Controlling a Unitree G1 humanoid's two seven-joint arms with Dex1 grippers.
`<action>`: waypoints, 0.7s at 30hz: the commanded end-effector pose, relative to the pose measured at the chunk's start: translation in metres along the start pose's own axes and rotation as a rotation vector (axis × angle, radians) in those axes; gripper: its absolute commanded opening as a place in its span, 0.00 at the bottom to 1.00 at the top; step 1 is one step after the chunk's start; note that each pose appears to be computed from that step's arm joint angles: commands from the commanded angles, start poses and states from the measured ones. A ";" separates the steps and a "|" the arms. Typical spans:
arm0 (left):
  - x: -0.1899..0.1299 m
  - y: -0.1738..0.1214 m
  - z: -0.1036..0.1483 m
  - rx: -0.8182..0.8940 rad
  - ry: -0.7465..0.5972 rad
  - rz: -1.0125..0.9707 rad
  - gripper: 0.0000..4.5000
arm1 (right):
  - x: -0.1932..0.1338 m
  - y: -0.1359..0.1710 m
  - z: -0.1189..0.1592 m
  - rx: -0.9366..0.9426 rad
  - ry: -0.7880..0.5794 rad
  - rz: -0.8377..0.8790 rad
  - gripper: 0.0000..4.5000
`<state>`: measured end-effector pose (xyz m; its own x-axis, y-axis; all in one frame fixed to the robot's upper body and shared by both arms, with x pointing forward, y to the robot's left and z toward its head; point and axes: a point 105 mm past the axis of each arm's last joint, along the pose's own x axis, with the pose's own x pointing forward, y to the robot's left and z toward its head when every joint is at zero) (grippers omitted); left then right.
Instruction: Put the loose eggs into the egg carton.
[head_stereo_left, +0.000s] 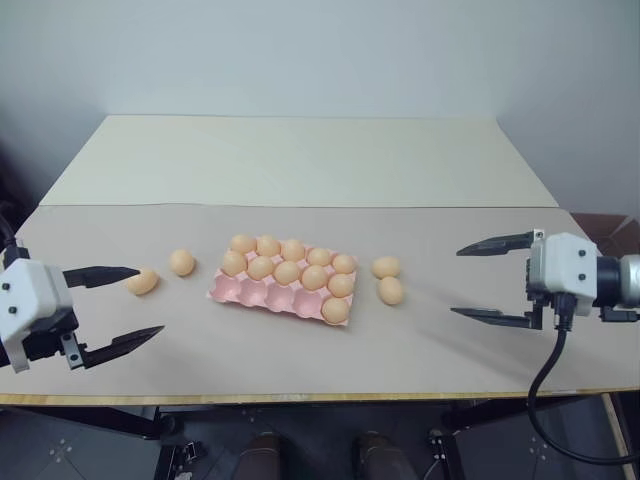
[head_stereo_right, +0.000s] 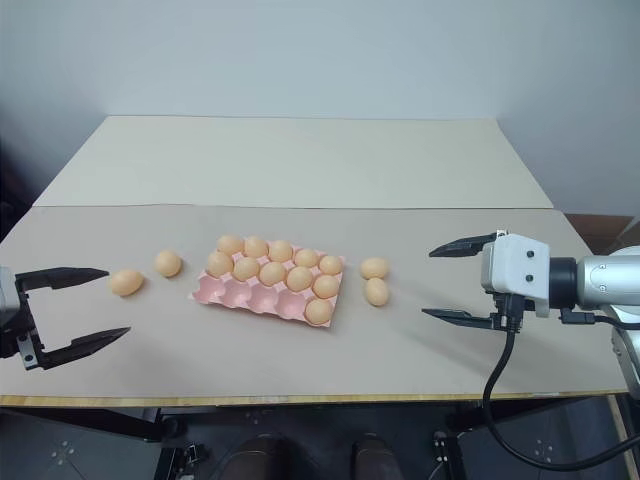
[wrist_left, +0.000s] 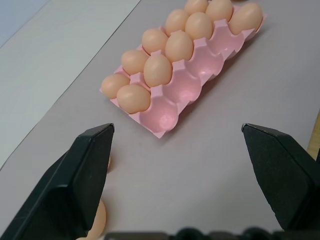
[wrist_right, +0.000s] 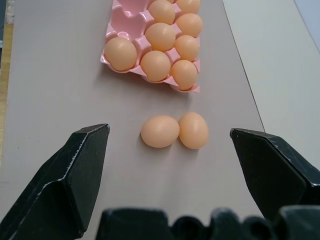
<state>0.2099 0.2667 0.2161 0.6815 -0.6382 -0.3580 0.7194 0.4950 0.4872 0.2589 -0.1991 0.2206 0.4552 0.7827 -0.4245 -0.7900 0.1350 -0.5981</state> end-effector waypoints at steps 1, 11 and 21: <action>-0.003 0.004 0.011 0.031 -0.023 0.017 0.99 | -0.003 -0.004 0.008 -0.048 -0.015 -0.020 1.00; -0.001 0.009 0.013 0.053 -0.034 0.046 0.99 | -0.002 -0.004 0.009 -0.049 -0.022 -0.021 1.00; 0.005 0.006 0.016 0.070 -0.064 0.008 0.99 | 0.001 -0.009 0.006 -0.005 0.020 -0.035 1.00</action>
<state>0.2160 0.2621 0.2237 0.6861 -0.6523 -0.3221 0.7041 0.4841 0.5195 0.2639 -0.1976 0.2207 0.4729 0.7753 -0.4186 -0.7918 0.1655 -0.5879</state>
